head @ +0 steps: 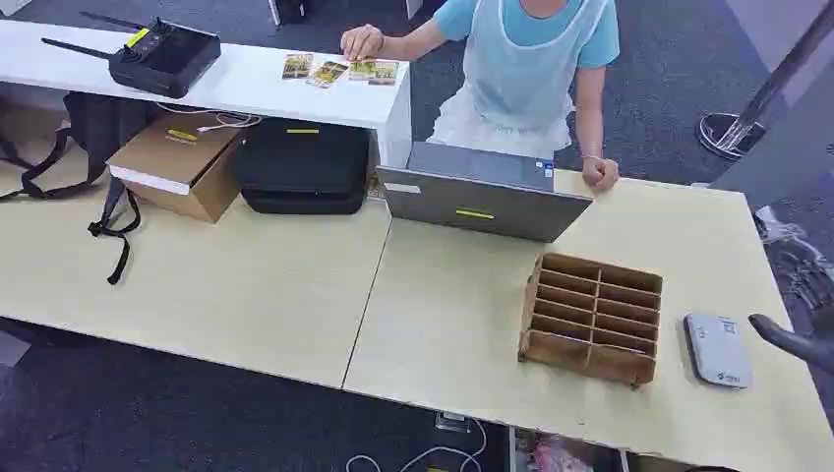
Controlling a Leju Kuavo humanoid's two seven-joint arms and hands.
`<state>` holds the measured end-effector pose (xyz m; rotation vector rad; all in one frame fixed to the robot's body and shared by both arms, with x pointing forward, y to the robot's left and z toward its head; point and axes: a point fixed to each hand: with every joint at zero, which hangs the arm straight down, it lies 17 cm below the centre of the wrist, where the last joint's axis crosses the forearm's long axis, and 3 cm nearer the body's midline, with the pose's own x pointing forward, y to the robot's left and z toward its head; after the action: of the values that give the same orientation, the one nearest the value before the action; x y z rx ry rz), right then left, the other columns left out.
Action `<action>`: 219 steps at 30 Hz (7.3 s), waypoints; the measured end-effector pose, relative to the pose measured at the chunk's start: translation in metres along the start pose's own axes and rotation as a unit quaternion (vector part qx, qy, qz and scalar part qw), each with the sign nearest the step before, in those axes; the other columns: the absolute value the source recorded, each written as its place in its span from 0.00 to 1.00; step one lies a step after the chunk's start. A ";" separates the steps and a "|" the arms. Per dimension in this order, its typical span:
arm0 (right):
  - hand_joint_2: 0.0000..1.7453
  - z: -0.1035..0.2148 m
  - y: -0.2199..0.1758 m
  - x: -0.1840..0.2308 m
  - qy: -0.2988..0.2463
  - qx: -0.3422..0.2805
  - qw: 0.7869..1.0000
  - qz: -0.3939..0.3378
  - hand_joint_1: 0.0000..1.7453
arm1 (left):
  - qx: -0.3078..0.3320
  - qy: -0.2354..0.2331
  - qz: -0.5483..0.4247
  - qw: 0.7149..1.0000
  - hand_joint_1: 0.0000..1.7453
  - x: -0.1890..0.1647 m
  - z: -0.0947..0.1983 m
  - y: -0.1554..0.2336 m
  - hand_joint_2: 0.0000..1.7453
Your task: Pass the card to the sensor for recognition and then transmit it.
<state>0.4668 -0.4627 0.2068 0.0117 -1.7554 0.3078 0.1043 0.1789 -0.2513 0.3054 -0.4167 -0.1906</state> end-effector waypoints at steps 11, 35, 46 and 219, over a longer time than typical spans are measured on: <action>1.00 -0.020 -0.025 0.006 0.002 -0.067 0.989 0.129 0.00 | 0.001 0.002 0.004 1.000 0.00 -0.001 0.000 0.000 0.00; 1.00 -0.198 0.096 0.179 -0.193 -0.146 0.798 0.552 0.00 | 0.001 -0.005 0.002 1.000 0.00 0.003 -0.001 0.001 0.00; 1.00 -0.244 0.191 0.186 -0.200 -0.069 0.811 0.546 0.00 | 0.000 -0.005 -0.003 1.000 0.00 0.003 -0.001 0.001 0.00; 1.00 0.038 -0.052 -0.178 0.271 -0.129 0.954 -0.010 1.00 | 0.000 -0.021 -0.017 1.000 0.00 0.006 -0.001 0.002 0.00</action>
<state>0.4767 -0.5496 0.0384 -0.2249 -1.2349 0.0522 0.1102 0.1799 -0.2495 0.3097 -0.4530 -0.2305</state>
